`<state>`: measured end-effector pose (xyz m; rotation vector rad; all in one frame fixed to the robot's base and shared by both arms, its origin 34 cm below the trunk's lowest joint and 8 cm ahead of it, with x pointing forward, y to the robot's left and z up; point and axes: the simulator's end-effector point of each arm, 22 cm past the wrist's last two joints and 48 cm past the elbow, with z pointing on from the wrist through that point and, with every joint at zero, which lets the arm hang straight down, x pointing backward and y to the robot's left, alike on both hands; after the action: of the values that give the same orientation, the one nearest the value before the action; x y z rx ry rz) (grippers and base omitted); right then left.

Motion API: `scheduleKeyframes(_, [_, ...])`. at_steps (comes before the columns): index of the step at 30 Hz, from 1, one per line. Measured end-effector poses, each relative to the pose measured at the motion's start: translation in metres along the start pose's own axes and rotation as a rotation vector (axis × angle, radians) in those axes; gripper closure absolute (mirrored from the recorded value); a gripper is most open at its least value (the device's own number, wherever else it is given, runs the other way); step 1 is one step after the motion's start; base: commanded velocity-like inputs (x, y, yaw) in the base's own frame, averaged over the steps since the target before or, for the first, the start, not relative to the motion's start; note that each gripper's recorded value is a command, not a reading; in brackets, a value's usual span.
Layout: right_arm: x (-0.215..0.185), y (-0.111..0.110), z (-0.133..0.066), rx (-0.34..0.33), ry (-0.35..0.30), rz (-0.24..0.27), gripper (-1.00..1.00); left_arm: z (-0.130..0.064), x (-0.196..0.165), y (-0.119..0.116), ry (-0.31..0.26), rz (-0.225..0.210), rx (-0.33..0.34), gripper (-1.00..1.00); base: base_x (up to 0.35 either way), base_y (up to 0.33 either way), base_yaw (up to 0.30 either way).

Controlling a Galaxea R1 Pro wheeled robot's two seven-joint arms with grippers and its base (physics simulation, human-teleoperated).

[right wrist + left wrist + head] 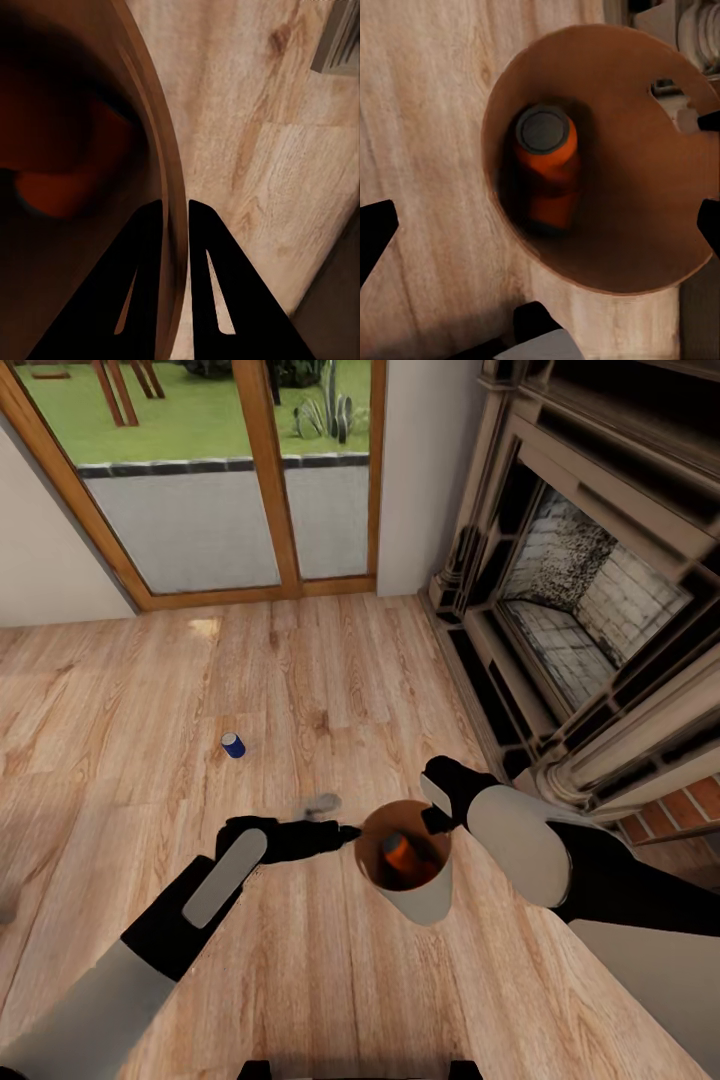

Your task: Put the three can of soda from the living room inside the tash can in the kitchen.

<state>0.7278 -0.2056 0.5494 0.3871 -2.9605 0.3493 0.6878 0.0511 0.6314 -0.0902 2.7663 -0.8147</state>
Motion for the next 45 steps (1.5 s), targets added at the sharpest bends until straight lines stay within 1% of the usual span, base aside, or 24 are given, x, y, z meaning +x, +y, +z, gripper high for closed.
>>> scheduleKeyframes(3, [0.0, -0.005, 0.001, 0.021, -0.001, -0.014, 1.0, -0.009, -0.001, 0.019, 0.005, 0.018, -0.03, -1.0, 0.0, 0.0, 0.0])
scheduleKeyframes(4, [0.001, -0.006, 0.001, 0.028, 0.0, -0.019, 1.0, -0.014, -0.001, 0.035, 0.008, 0.027, -0.055, -1.0, 0.0, 0.0, 0.0])
scheduleKeyframes(5, [0.001, -0.007, 0.001, 0.031, 0.0, -0.022, 1.0, -0.017, -0.002, 0.043, 0.009, 0.029, -0.068, -1.0, 0.0, 0.0, 0.0])
scheduleKeyframes(7, [0.001, -0.005, 0.001, 0.026, 0.001, -0.019, 1.0, -0.022, -0.001, 0.06, 0.014, 0.031, -0.095, -1.0, 0.0, 0.0, 0.0])
scheduleKeyframes(8, [0.002, -0.004, 0.002, 0.02, 0.002, -0.015, 1.0, -0.027, 0.001, 0.076, 0.02, 0.033, -0.122, -1.0, 0.0, 0.0, 0.0])
scheduleKeyframes(10, [0.002, -0.001, 0.002, 0.007, 0.003, -0.006, 1.0, -0.032, 0.004, 0.092, 0.026, 0.032, -0.147, -1.0, 0.0, 0.0, 0.0])
scheduleKeyframes(12, [0.002, 0.0, 0.002, 0.003, 0.003, -0.003, 1.0, -0.044, 0.006, 0.124, 0.024, 0.012, -0.199, -1.0, 0.0, 0.0, 0.0])
scheduleKeyframes(13, [0.002, 0.0, 0.002, 0.004, 0.003, -0.004, 1.0, -0.048, 0.004, 0.132, 0.018, 0.001, -0.208, -1.0, 0.0, 0.0, 0.0])
scheduleKeyframes(14, [0.002, -0.001, 0.002, 0.007, 0.003, -0.008, 1.0, -0.055, -0.001, 0.144, 0.003, -0.023, -0.225, -1.0, 0.0, 0.0, 0.0])
scheduleKeyframes(16, [0.002, -0.001, 0.002, 0.009, 0.001, -0.014, 1.0, -0.064, -0.006, 0.16, -0.017, -0.059, -0.243, -1.0, 0.0, 0.0, 0.0])
scheduleKeyframes(18, [0.002, 0.0, 0.002, 0.002, 0.002, -0.013, 1.0, -0.067, -0.007, 0.166, -0.022, -0.075, -0.25, -1.0, 0.0, 0.0, 0.0])
scheduleKeyframes(20, [0.001, 0.006, 0.001, -0.028, 0.002, -0.023, 1.0, -0.071, -0.009, 0.173, -0.027, -0.089, -0.258, -1.0, 0.0, 0.0, 0.0])
scheduleKeyframes(21, [0.001, 0.012, 0.001, -0.055, 0.003, -0.017, 1.0, -0.072, -0.009, 0.174, -0.028, -0.091, -0.26, -1.0, 0.0, 0.0, 0.0])
scheduleKeyframes(23, [0.0, 0.028, -0.002, -0.131, 0.002, -0.004, 1.0, -0.073, -0.009, 0.176, -0.029, -0.095, -0.263, -1.0, 0.0, 0.0, 0.0])
scheduleKeyframes(25, [-0.004, 0.044, -0.007, -0.213, -0.004, 0.033, 1.0, -0.073, -0.009, 0.177, -0.03, -0.098, -0.266, -1.0, 0.0, 0.0, 0.0])
scheduleKeyframes(27, [-0.008, 0.053, -0.013, -0.263, -0.01, 0.055, 1.0, -0.074, -0.01, 0.179, -0.03, -0.099, -0.275, -1.0, 0.0, 0.0, 0.0])
scheduleKeyframes(29, [-0.01, 0.051, -0.016, -0.27, -0.004, 0.044, 1.0, -0.075, -0.009, 0.182, -0.03, -0.101, -0.29, -1.0, 0.0, 0.0, 0.0])
scheduleKeyframes(33, [-0.011, 0.039, -0.019, -0.233, 0.005, 0.018, 1.0, -0.075, -0.008, 0.184, -0.027, -0.103, -0.304, -1.0, 0.0, 0.0, 0.0])
scheduleKeyframes(35, [-0.013, 0.037, -0.022, -0.233, 0.006, 0.02, 1.0, -0.075, -0.007, 0.187, -0.025, -0.102, -0.32, -1.0, 0.0, 0.0, 0.0])
scheduleKeyframes(40, [-0.014, 0.045, -0.026, -0.283, 0.009, 0.053, 1.0, -0.077, -0.005, 0.194, -0.021, -0.105, -0.352, -1.0, 0.0, 0.0, 0.0])
scheduleKeyframes(42, [-0.015, 0.045, -0.027, -0.282, 0.009, 0.053, 1.0, -0.078, -0.006, 0.194, -0.021, -0.104, -0.356, -1.0, 0.0, 0.0, 0.0])
scheduleKeyframes(45, [-0.015, 0.04, -0.026, -0.259, 0.006, 0.041, 1.0, -0.079, -0.004, 0.192, -0.008, -0.094, -0.355, -1.0, 0.0, 0.0, 0.0])
